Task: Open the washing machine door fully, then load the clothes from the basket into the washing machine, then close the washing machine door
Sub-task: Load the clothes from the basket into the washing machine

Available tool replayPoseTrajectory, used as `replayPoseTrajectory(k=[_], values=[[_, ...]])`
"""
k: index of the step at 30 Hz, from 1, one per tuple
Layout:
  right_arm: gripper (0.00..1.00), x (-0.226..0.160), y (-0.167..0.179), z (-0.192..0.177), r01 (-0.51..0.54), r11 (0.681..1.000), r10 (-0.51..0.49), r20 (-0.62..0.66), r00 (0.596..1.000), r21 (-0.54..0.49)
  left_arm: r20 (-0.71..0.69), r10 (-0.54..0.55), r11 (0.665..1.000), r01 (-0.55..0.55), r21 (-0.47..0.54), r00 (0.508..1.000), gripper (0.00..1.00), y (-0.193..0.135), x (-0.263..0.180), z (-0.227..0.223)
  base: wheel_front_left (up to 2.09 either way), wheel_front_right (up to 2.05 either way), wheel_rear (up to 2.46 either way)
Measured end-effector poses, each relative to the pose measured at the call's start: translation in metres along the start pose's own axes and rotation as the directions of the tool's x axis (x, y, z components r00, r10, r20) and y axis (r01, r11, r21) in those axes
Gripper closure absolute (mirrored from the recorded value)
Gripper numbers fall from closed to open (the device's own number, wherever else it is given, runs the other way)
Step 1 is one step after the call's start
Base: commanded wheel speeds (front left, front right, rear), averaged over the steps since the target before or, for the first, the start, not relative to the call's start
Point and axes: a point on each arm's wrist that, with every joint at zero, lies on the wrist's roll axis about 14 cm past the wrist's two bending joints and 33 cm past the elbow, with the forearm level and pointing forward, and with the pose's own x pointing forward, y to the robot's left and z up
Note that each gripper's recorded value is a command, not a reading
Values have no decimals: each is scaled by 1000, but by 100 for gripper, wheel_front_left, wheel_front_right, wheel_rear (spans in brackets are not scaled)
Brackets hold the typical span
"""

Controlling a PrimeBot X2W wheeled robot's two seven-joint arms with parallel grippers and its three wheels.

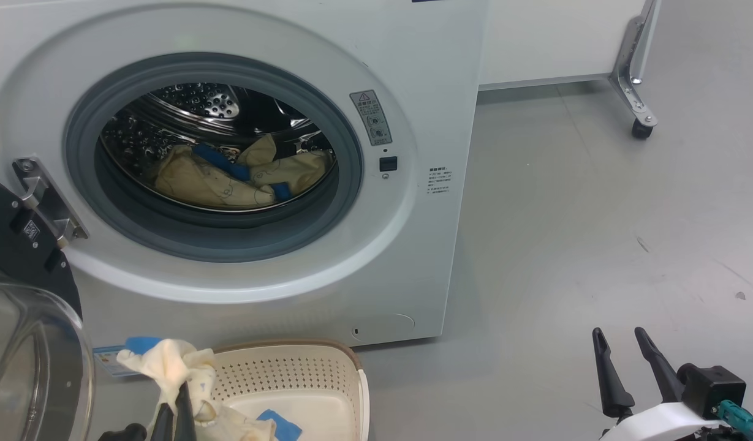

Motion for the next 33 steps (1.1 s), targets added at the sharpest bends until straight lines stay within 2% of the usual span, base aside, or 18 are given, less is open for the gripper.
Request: replayPoseTrajectory(k=[17, 27, 33], values=[[0, -7, 1, -7, 9, 1000, -9, -22, 1000, 8, 35, -40, 999, 40, -6, 999, 100, -16, 15, 12, 0, 0, 0], [0, 2, -5, -14, 48, 998, -46, -47, 998, 27, 94, -121, 993, 120, 11, 988, 100, -41, 64, 31, 0, 0, 0], [0, 19, -5, -15, 54, 998, -52, -52, 997, 35, 141, -138, 990, 134, 32, 980, 100, -43, 106, 47, 0, 0, 0]])
